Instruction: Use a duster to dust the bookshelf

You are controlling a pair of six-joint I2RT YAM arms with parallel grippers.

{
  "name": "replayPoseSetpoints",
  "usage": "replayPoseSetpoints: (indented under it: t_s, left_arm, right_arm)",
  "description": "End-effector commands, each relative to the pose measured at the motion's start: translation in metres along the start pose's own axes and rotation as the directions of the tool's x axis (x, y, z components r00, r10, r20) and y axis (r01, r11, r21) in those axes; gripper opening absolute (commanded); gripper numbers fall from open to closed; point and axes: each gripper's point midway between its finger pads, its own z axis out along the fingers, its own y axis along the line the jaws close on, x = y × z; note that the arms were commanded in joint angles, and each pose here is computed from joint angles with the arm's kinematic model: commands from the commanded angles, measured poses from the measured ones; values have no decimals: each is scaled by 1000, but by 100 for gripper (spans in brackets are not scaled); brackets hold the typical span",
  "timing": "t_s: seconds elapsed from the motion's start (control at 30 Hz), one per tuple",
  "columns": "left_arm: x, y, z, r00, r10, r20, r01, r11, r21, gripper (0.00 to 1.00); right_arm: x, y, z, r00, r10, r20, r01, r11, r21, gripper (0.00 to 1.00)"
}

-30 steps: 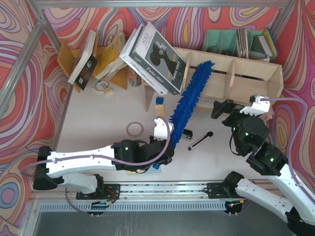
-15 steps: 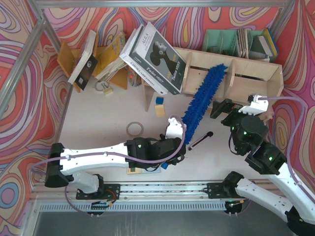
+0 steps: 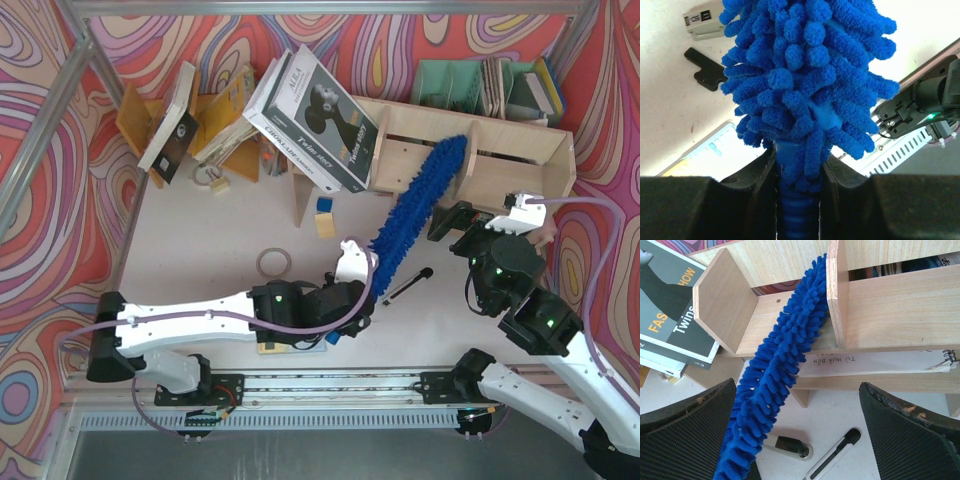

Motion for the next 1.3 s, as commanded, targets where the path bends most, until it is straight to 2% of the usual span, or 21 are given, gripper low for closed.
replayPoseSetpoints:
  t_s: [0.0,0.4,0.77,1.27]
  left_arm:
    - [-10,20,-17,994,-60,86,64,997,-44,0]
    - [-5,53,-29,988,-91,121,109,983,-149,0]
    - [-4,13,-7,999,-30,43,32,998,-50,0]
    - [-17,-32,11,999,52,9,-52,996,66,0]
  right_arm:
    - [-7,1,-1,1000,20,22,-20,1000,-3,99]
    - [-4,3,0,1000,28,14,-28,1000,-8,99]
    - [-7,0,-3,999,39,17,-38,999,-5,99]
    - [-11,-10,-9,999,37,39,-38,999,10,99]
